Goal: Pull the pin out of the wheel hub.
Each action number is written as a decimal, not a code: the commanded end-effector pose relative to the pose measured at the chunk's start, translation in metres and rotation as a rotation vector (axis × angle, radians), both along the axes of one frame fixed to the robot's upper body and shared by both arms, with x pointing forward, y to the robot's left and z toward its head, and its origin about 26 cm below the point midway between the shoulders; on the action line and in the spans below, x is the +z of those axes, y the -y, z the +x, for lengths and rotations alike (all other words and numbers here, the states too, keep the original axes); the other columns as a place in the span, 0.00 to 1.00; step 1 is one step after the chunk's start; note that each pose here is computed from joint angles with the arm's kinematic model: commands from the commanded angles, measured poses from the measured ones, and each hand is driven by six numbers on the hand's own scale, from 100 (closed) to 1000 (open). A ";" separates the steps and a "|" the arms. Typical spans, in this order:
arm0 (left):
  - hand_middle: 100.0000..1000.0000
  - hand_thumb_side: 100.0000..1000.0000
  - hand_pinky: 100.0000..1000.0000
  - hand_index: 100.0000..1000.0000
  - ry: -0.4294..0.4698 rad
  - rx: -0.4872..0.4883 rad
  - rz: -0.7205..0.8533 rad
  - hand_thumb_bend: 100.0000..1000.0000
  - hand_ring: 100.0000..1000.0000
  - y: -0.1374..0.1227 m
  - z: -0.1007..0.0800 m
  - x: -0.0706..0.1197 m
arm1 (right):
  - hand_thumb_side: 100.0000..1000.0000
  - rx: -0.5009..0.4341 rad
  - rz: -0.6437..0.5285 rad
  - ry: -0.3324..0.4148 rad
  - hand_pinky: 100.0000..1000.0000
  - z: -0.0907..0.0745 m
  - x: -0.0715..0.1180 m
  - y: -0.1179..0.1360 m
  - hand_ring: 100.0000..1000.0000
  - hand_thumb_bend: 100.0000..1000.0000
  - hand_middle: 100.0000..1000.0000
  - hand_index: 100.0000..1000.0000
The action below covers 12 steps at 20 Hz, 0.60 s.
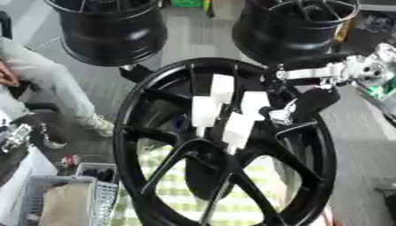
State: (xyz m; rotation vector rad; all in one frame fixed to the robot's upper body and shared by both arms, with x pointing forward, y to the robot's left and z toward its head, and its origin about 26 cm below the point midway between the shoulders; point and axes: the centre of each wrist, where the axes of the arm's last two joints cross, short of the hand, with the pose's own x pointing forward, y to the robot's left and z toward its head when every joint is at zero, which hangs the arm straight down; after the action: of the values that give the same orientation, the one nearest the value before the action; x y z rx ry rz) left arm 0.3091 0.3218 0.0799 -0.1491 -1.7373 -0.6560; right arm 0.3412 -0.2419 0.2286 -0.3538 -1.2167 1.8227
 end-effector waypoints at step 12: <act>0.60 0.85 0.61 0.76 0.036 -0.008 0.017 0.00 0.56 -0.001 0.002 0.012 | 0.47 -0.026 -0.026 0.013 0.74 0.008 -0.003 0.003 0.76 0.01 0.79 0.91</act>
State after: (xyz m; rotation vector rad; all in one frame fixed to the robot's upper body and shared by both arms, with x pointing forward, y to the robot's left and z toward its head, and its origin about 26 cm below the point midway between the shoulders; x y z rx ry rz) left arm 0.3092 0.3218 0.0800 -0.1495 -1.7376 -0.6564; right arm 0.3483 -0.2423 0.2177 -0.3564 -1.1851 1.8163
